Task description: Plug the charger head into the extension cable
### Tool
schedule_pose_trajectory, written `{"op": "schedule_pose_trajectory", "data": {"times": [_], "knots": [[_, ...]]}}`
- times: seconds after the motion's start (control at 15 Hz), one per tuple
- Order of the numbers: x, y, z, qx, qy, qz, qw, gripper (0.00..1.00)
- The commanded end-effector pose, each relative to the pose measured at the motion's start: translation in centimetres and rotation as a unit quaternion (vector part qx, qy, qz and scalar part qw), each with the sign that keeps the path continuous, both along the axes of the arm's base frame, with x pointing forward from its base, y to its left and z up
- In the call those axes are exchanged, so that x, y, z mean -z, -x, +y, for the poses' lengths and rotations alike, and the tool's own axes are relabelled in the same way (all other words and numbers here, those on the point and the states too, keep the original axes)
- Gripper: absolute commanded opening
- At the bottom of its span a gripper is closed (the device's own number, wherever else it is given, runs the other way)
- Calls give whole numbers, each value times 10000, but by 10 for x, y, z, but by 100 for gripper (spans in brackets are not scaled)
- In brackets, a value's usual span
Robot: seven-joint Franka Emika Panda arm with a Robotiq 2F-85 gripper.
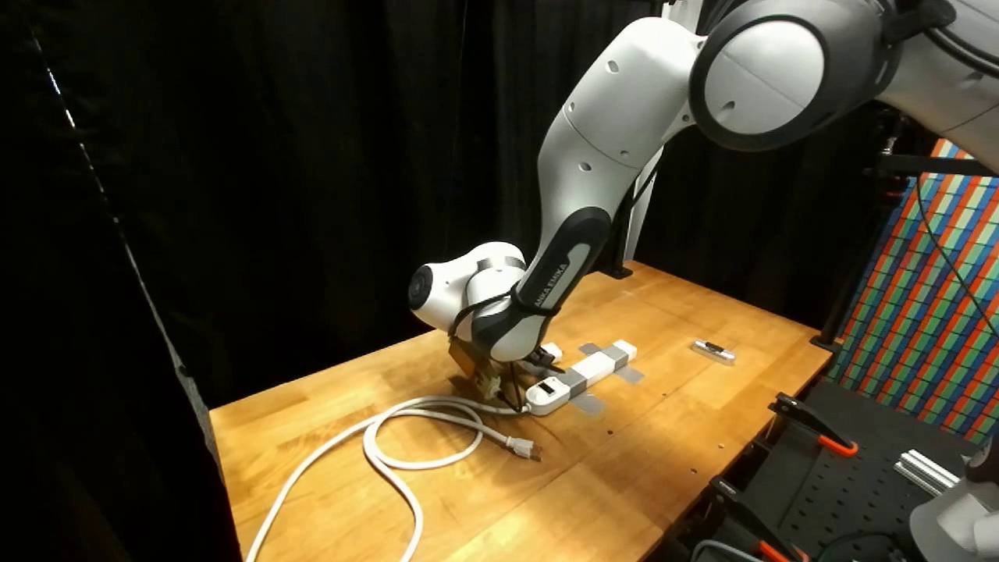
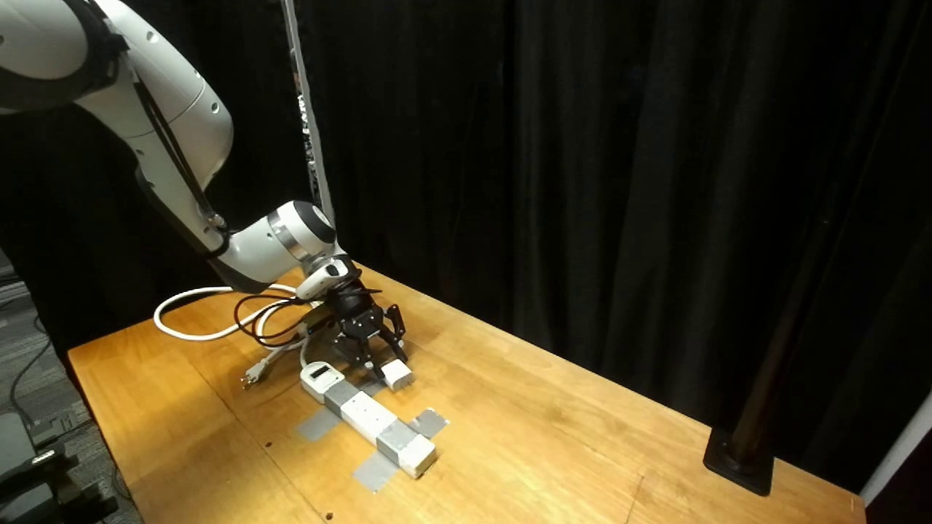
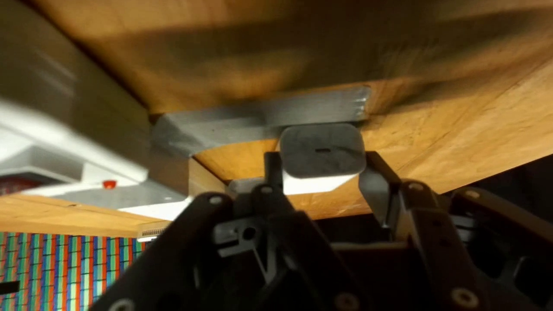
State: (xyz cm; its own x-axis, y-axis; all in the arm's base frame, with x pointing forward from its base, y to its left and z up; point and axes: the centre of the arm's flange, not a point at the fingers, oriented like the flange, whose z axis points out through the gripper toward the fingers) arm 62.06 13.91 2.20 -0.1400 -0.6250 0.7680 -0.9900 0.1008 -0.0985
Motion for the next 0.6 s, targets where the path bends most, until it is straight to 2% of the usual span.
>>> {"op": "schedule_pose_trajectory", "data": {"times": [0.0,0.07,0.13,0.33,0.4,0.47,0.53], "knots": [[5,-7,3,109,195,22,9997,73],[7,-6,3,120,206,53,9997,74],[8,-6,3,121,210,75,9997,79],[13,-5,2,143,235,104,9996,100],[14,-6,1,152,256,112,9995,100],[15,-6,1,164,263,92,9995,69],[15,-7,0,175,274,87,9994,73]]}}
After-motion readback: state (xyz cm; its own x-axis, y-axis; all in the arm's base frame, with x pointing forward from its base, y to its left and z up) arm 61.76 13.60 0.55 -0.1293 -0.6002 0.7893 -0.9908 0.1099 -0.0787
